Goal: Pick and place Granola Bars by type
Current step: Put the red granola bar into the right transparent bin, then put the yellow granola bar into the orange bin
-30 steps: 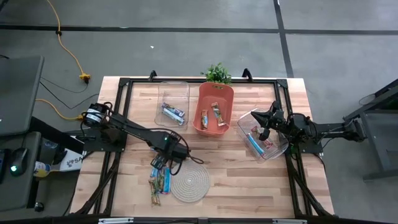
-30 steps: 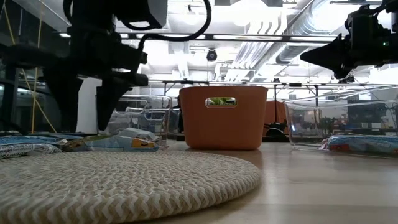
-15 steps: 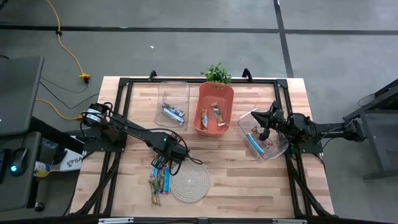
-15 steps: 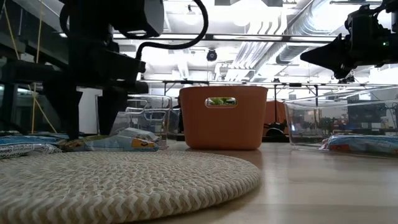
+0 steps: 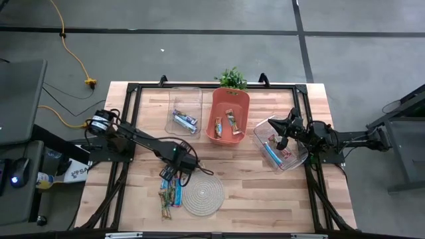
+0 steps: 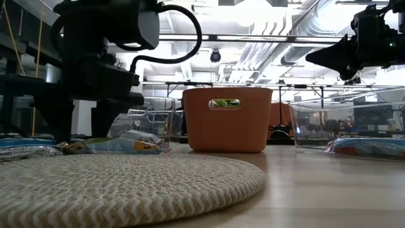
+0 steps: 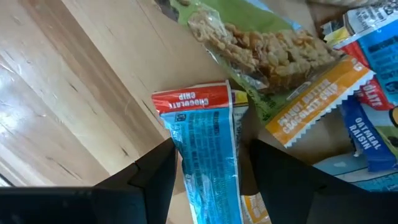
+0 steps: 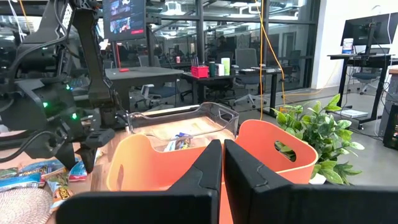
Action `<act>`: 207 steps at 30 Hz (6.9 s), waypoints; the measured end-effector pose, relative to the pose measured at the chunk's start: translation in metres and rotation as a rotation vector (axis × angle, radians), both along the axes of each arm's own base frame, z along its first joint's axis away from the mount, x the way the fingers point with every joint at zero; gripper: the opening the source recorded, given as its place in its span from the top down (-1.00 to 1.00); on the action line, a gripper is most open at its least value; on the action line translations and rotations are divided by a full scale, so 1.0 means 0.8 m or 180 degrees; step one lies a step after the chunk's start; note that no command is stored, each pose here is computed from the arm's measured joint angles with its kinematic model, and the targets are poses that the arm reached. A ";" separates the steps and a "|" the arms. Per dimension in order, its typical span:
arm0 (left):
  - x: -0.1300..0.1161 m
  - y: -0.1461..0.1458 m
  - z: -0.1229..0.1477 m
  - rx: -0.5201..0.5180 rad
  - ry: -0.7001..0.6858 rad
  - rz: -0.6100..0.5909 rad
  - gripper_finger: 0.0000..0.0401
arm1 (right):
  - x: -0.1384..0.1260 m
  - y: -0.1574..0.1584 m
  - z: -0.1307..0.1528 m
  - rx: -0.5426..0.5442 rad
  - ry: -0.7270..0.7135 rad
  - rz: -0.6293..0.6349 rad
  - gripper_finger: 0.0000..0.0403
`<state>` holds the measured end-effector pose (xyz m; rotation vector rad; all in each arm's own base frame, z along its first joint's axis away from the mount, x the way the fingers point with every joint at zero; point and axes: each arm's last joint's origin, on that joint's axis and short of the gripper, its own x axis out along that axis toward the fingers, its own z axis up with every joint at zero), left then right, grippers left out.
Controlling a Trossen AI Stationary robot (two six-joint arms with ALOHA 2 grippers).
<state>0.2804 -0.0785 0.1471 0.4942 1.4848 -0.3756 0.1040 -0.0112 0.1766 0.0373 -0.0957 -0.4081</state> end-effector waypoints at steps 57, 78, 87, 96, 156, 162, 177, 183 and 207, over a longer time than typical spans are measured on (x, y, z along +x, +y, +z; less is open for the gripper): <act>0.108 -0.030 0.240 -0.0695 -0.2332 0.0266 0.61 | 0.000 0.000 0.000 0.0000 0.0001 0.0001 1.00; 0.220 0.059 0.248 -0.2363 -0.4272 0.1614 0.61 | 0.000 0.000 -0.001 0.0000 0.0026 0.0000 1.00; 0.258 0.103 0.192 -0.2401 -0.4442 0.2309 0.61 | 0.000 0.000 -0.001 0.0000 0.0027 -0.0001 1.00; 0.270 0.139 0.164 -0.2148 -0.4627 0.2747 0.61 | 0.000 0.000 -0.002 0.0000 0.0048 0.0000 1.00; 0.311 0.149 0.096 -0.2132 -0.3968 0.2433 0.61 | 0.000 0.000 -0.002 0.0000 0.0044 0.0000 1.00; 0.311 0.149 0.102 -0.1917 -0.3687 0.2344 0.61 | 0.000 0.000 -0.002 0.0000 0.0045 -0.0001 1.00; 0.310 0.149 0.098 -0.1803 -0.3597 0.2276 0.38 | 0.000 0.000 -0.002 0.0000 0.0045 -0.0001 1.00; 0.310 0.149 0.098 -0.1798 -0.3599 0.2269 0.11 | 0.000 0.000 -0.002 0.0000 0.0045 0.0000 1.00; 0.299 0.138 0.140 -0.1866 -0.3756 0.1941 0.03 | 0.000 0.000 -0.002 0.0000 0.0043 0.0000 1.00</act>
